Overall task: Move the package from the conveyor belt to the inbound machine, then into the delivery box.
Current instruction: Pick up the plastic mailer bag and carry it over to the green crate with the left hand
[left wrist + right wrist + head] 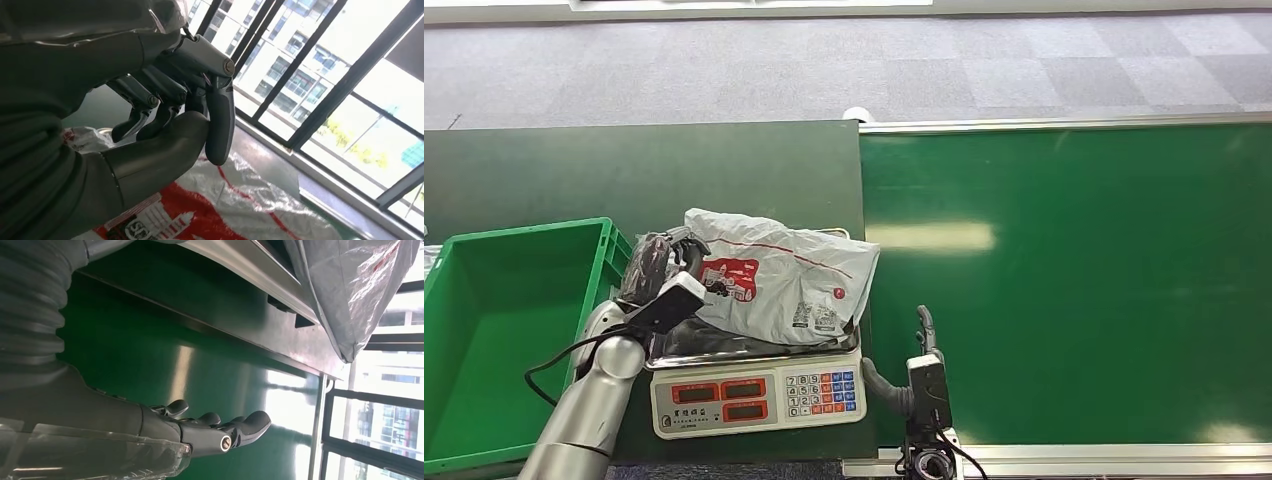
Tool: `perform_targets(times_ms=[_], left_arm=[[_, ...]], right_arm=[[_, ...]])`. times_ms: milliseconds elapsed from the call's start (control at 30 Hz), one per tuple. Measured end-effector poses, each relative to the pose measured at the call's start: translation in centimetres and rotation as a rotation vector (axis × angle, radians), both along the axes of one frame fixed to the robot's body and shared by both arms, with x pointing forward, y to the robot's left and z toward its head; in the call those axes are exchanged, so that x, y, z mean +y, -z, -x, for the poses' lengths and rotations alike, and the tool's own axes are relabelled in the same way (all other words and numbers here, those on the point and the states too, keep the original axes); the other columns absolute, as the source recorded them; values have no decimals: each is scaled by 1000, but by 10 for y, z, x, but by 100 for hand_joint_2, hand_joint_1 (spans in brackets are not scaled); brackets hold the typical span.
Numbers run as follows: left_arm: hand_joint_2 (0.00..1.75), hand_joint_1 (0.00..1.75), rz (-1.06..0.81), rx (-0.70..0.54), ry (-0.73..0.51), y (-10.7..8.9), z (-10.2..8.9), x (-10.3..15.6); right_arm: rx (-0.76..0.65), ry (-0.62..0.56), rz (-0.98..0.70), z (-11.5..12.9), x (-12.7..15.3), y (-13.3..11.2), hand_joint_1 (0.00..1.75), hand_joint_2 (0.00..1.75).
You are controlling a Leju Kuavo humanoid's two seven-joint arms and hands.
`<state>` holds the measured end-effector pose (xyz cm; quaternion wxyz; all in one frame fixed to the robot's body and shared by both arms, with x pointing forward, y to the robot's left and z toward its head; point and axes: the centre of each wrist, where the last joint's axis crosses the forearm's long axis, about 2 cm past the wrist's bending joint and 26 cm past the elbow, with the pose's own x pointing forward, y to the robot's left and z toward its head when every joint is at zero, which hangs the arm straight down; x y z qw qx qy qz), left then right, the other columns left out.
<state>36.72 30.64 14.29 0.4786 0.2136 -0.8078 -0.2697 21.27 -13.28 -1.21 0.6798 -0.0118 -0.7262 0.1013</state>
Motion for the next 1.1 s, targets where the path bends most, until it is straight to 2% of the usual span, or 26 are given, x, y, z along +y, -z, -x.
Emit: perform_targets(times_ms=[67,100,200,233,500,867,1100], left_arm=[[175,174,37,-54,-8,-3,3,1],[175,147,57,-82,-9,-5,5,0],[175,16,99,-151,-13,-12,11,-1],[175,0,103,-163,-14,-15,13,-1],[175,0,19,-122,12,-20,21,-15],[175,0,-170,-95,-32,-18,12,-40],[175,0,-264,-41,0,-11,5,-58]], right_arm=[[1,2,0,0,0,0,0,175],[1,3,1,1,0,0,0,175],[3,9,1,1,-1,1,0,175],[4,10,1,1,-1,1,0,175],[7,14,-1,1,-2,1,0,175],[8,10,0,1,-2,2,0,175],[11,7,-2,2,-1,2,0,175]])
